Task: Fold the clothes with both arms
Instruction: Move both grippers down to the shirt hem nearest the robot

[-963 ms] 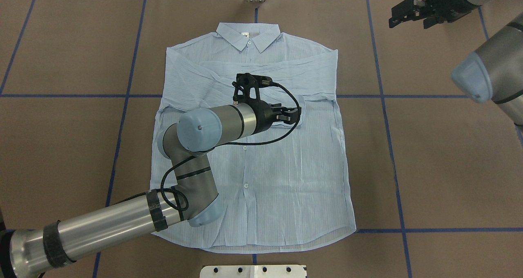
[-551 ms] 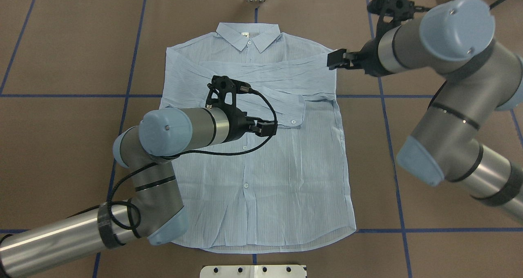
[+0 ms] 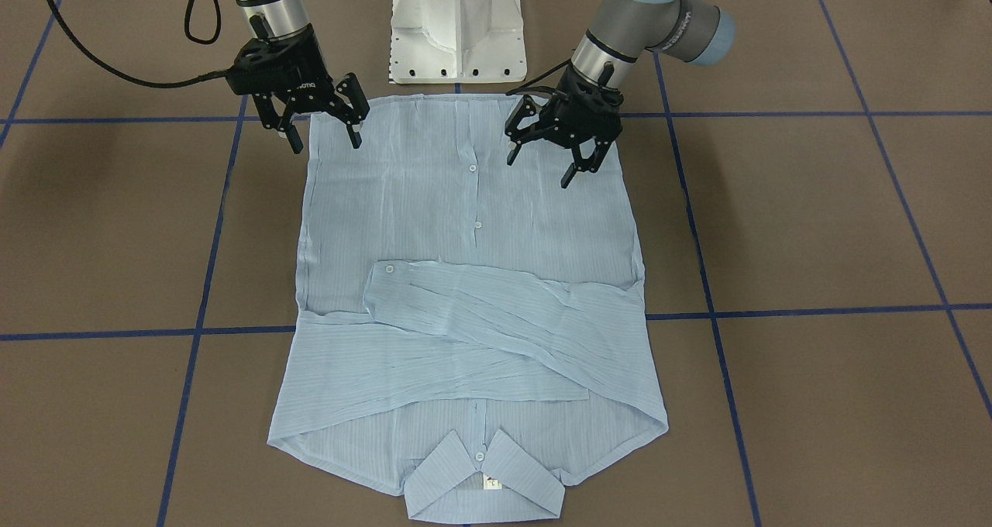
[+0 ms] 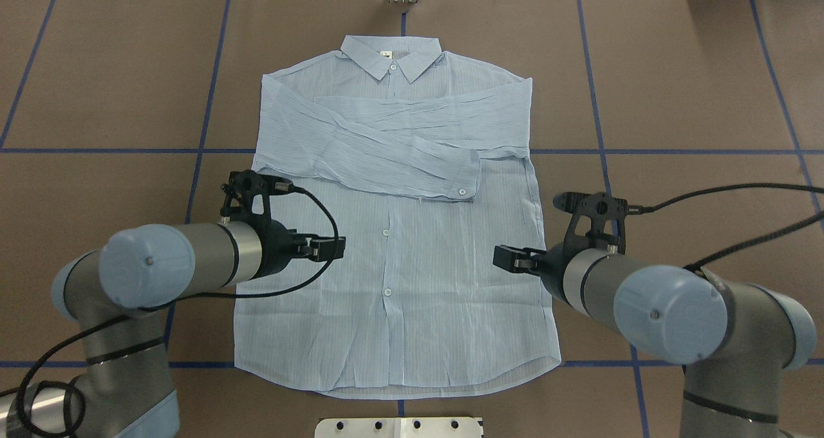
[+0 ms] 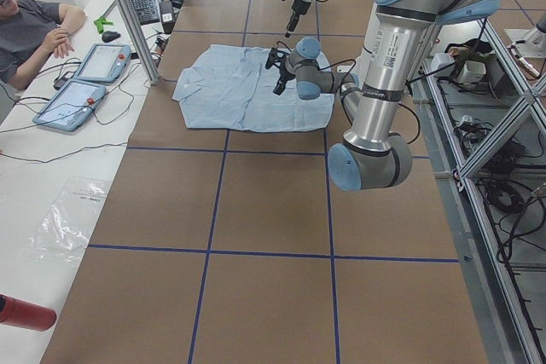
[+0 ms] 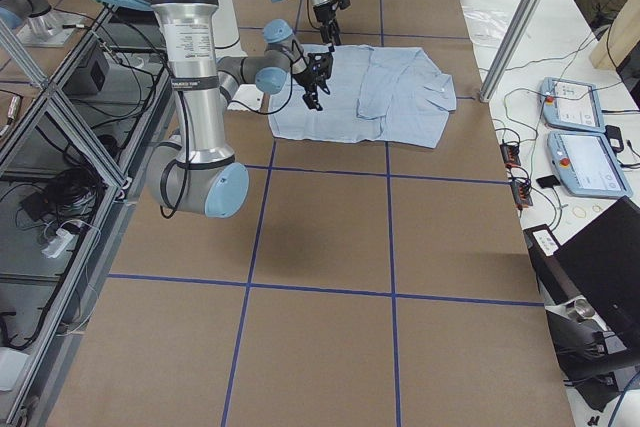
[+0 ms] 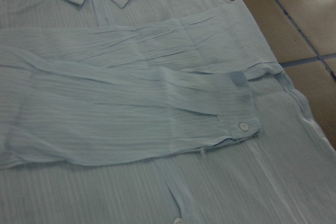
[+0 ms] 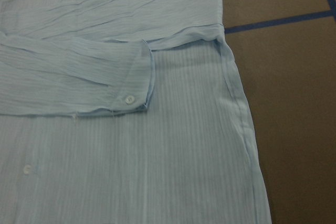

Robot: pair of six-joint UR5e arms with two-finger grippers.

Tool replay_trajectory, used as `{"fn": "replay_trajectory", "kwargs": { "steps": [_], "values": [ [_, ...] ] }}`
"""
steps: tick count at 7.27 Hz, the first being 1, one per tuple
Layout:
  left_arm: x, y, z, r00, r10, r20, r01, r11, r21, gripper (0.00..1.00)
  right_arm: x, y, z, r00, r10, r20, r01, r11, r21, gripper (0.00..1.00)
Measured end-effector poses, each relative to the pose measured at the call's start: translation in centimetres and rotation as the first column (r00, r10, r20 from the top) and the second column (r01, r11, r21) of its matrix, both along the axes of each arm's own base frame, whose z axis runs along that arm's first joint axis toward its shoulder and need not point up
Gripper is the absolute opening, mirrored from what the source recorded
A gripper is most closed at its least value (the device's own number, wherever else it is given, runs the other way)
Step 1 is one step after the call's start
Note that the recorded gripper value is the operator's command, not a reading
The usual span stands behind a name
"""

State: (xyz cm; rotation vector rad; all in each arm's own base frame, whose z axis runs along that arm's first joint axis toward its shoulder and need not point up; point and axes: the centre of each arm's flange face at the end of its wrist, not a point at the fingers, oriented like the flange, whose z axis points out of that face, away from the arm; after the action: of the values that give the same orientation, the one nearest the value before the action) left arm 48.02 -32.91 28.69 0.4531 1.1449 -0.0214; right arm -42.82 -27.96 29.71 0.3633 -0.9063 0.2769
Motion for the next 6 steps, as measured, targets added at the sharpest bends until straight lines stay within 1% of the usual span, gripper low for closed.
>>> {"fn": "replay_trajectory", "kwargs": {
  "steps": [1, 2, 3, 4, 5, 6],
  "values": [
    [-0.3, 3.2, 2.1, 1.0, -0.009, 0.015, 0.01, 0.999, -0.047, 1.0, -0.3, 2.0, 1.5, 1.0, 0.004, -0.024, -0.004, 1.0, 0.002, 1.0],
    [-0.9, 6.1, 3.9, 0.999, 0.001, 0.043, 0.003, 0.996, -0.091, 1.0, -0.4, 3.0, 2.2, 0.999, 0.003, -0.037, -0.002, 1.0, 0.004, 1.0],
    [-1.2, 8.3, 5.4, 0.995, 0.015, 0.097, -0.001, 0.99, -0.143, 1.0, -0.4, 3.4, 2.4, 0.999, 0.002, -0.041, -0.001, 1.0, 0.005, 1.0],
    [-1.1, 9.6, 6.4, 0.988, 0.022, 0.155, 0.009, 0.981, -0.192, 1.0, -0.4, 3.5, 2.5, 0.999, 0.001, -0.043, -0.001, 1.0, 0.006, 1.0],
    [-0.9, 10.3, 7.1, 0.98, 0.025, 0.196, 0.019, 0.975, -0.221, 1.0, -0.4, 3.6, 2.5, 0.999, 0.001, -0.043, -0.001, 1.0, 0.006, 1.0],
    [-0.7, 10.7, 7.6, 0.973, 0.029, 0.229, 0.027, 0.972, -0.235, 0.98, -0.4, 3.6, 2.6, 0.999, 0.001, -0.043, -0.001, 1.0, 0.006, 1.0]
  ]
}}
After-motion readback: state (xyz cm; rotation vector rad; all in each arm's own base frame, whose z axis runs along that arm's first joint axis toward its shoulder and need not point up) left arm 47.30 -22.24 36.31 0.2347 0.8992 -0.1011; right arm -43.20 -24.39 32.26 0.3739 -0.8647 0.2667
